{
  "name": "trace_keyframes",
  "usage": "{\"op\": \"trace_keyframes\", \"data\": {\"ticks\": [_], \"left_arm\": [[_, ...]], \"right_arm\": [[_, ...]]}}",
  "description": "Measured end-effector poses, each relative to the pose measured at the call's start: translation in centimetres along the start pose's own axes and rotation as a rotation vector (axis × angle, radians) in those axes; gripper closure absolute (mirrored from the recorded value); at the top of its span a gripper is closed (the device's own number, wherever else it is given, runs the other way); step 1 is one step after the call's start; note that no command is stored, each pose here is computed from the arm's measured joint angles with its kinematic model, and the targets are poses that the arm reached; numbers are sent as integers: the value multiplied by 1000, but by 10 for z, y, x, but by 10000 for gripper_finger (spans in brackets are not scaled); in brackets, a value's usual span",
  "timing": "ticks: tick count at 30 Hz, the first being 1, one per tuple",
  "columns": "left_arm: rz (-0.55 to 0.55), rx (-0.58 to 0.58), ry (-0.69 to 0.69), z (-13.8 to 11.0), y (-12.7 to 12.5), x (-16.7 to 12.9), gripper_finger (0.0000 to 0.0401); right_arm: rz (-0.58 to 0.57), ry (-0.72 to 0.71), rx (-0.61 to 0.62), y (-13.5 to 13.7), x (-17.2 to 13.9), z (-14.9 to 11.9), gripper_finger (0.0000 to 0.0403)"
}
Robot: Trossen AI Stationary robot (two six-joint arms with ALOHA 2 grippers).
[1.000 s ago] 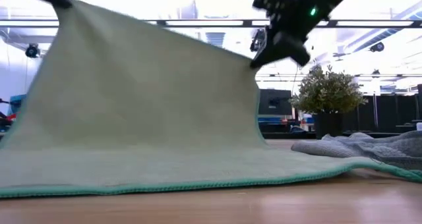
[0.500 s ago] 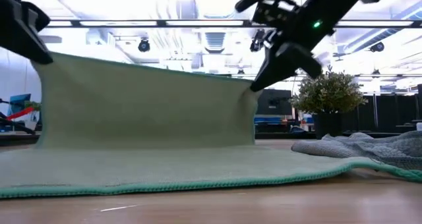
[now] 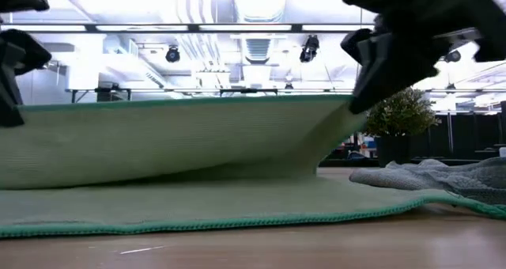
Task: Roll microfiber towels into tight, uniform cylinder then place into a basket
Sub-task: Fold the green towel
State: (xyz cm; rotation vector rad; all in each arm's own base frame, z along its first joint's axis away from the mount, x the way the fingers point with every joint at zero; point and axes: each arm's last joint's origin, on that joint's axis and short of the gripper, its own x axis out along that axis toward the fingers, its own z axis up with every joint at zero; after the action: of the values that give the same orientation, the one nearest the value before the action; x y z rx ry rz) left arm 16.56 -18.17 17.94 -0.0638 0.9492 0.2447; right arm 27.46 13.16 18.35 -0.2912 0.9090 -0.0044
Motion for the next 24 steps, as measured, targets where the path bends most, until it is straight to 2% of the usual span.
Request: {"op": "trace_keyframes", "data": {"ticks": [10,24], "left_arm": [[-81,-27,-12,18,-15,-19,401],[-156,-32,22,14,-26,-29,401]], "right_arm": [[99,7,-79,22,-8,-7,394],[184,-43,-73,33,-9,-9,394]]}}
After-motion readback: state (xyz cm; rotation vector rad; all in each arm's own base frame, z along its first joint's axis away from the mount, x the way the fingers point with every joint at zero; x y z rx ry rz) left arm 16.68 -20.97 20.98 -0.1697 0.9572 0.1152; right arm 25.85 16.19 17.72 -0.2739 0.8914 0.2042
